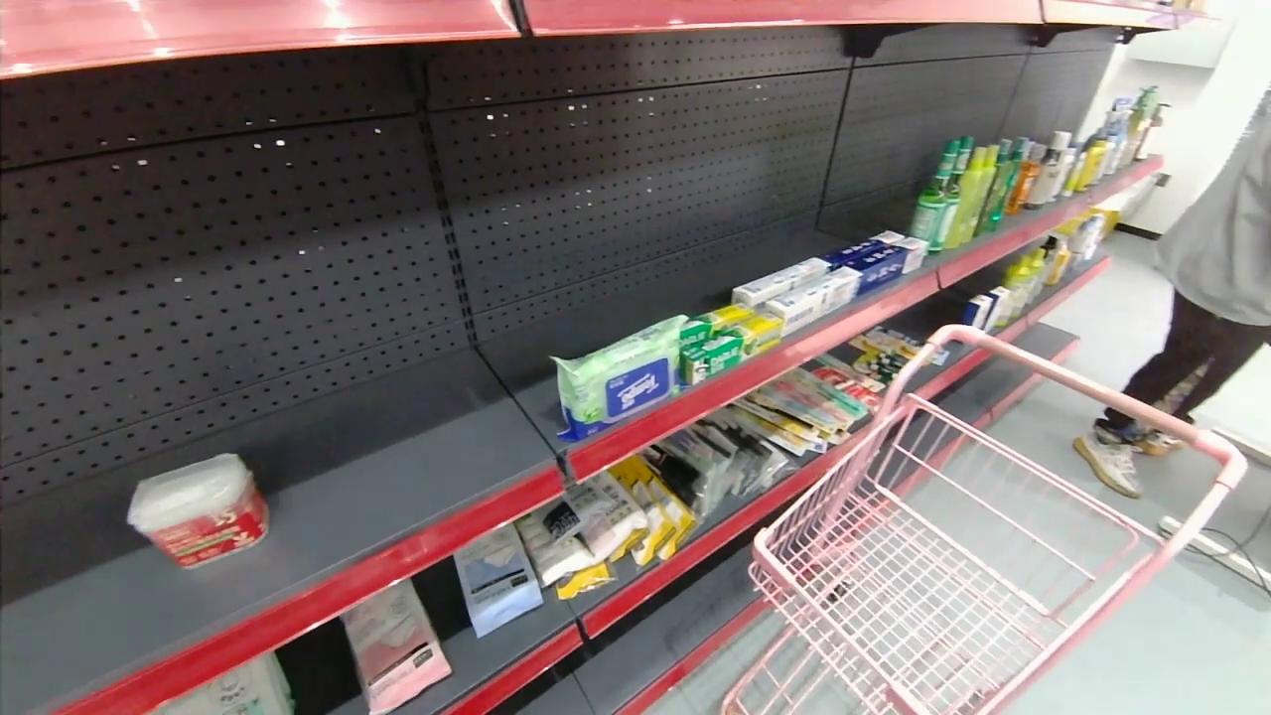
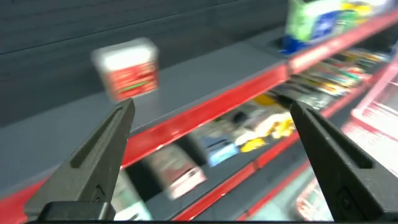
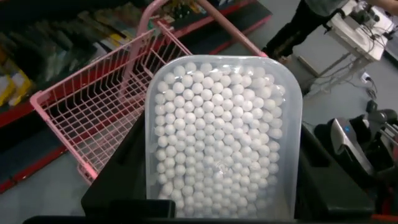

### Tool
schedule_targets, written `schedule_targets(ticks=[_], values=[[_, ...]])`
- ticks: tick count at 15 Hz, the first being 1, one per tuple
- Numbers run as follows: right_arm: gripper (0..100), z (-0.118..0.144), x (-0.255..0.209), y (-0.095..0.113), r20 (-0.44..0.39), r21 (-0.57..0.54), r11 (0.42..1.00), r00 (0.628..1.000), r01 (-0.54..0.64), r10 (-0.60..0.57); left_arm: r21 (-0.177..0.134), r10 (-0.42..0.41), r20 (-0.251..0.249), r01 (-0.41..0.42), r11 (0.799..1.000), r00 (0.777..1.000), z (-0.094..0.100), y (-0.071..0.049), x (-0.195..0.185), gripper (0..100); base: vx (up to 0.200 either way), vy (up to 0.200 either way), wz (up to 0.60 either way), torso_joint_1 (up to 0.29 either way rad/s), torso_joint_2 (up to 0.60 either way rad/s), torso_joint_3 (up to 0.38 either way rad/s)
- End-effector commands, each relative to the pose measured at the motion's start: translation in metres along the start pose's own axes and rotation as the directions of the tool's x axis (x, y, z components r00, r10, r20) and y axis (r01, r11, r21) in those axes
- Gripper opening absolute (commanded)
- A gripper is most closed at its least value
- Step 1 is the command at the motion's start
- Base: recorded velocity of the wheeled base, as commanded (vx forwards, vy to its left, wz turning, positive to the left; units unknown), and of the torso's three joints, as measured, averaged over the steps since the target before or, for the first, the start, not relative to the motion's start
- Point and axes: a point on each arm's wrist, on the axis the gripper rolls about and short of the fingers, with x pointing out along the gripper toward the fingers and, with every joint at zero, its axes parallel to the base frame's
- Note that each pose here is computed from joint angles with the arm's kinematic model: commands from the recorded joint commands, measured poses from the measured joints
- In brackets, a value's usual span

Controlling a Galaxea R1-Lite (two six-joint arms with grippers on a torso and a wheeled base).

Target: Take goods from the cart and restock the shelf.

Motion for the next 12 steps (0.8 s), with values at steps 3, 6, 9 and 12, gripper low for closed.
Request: schedule_targets(ticks=[3, 6, 9, 12], values=[[0, -0.001, 0.003, 0.001, -0.011, -0.003, 1.000, 1.000, -0.005, 0.005, -0.001, 0.000, -0.001, 0.000, 1.000, 1.000, 0.000, 0.000, 0.000, 100, 0.000, 0.000, 0.60, -0.001, 0.01, 0.002], [0, -0.001, -0.001, 0.000, 0.005, 0.002, 1.000, 1.000, 0.000, 0.000, 0.001, 0.000, -0.001, 0.000, 1.000, 1.000, 0.000, 0.000, 0.000, 100, 0.000, 0.000, 0.60, -0.001, 0.01, -0.006], [0, -0.002, -0.005, 0.000, 0.019, 0.005, 1.000, 1.000, 0.005, -0.005, 0.001, 0.000, -0.001, 0.000, 1.000, 1.000, 0.000, 0.000, 0.000, 100, 0.000, 0.000, 0.60, 0.005, 0.00, 0.004], [0, -0.005, -0.012, 0.000, 0.038, 0.008, 1.000, 0.999, 0.009, -0.010, 0.002, 0.000, -0.003, 0.000, 1.000, 1.000, 0.000, 0.000, 0.000, 100, 0.000, 0.000, 0.40, 0.000, 0.00, 0.000]])
